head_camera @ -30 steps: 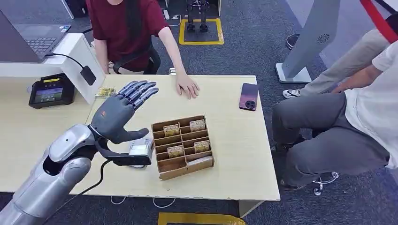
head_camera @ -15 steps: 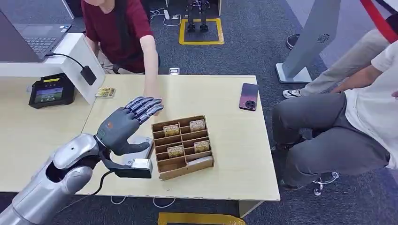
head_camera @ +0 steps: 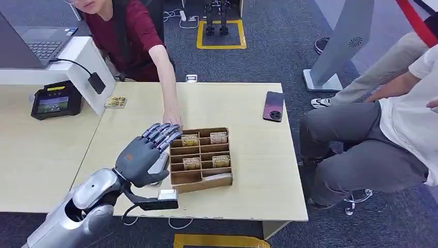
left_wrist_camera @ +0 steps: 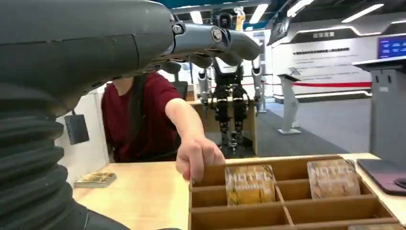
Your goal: Pass the card to the sensor for recognition and then transmit it.
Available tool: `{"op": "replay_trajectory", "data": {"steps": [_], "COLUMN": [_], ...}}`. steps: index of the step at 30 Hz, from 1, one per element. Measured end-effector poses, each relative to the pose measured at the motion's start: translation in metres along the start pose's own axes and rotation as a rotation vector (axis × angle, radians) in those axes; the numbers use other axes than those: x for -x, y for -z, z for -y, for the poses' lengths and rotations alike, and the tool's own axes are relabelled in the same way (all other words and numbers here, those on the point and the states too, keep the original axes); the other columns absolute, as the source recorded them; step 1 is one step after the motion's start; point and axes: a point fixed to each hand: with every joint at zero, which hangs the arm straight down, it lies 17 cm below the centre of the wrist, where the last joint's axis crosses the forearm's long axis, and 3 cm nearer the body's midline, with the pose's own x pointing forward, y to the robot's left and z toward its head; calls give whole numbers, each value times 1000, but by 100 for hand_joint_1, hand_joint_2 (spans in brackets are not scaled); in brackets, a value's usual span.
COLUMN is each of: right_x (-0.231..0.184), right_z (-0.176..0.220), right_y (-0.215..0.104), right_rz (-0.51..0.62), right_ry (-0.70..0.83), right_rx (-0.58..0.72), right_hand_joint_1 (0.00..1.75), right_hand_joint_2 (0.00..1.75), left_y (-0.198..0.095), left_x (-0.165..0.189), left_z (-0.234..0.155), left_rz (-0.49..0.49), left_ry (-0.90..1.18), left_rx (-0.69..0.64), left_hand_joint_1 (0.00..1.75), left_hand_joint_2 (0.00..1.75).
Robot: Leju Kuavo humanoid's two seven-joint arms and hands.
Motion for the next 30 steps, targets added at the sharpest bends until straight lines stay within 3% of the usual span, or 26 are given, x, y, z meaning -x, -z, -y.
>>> {"op": "replay_trajectory", "data": {"steps": [30], "right_x": [0], "right_z": [1], "right_y": [0], "right_rz": [2], "right_ry": [-6], "right_rx": [-4], "right_hand_joint_1": [0], "right_hand_joint_2": [0], "left_y": [-1], "left_x": [13], "left_z": [35], "left_rz": [-36], "left_ry": [-24], "left_rx": [90], "left_hand_joint_1": [0], "left_hand_joint_2": [175]}}
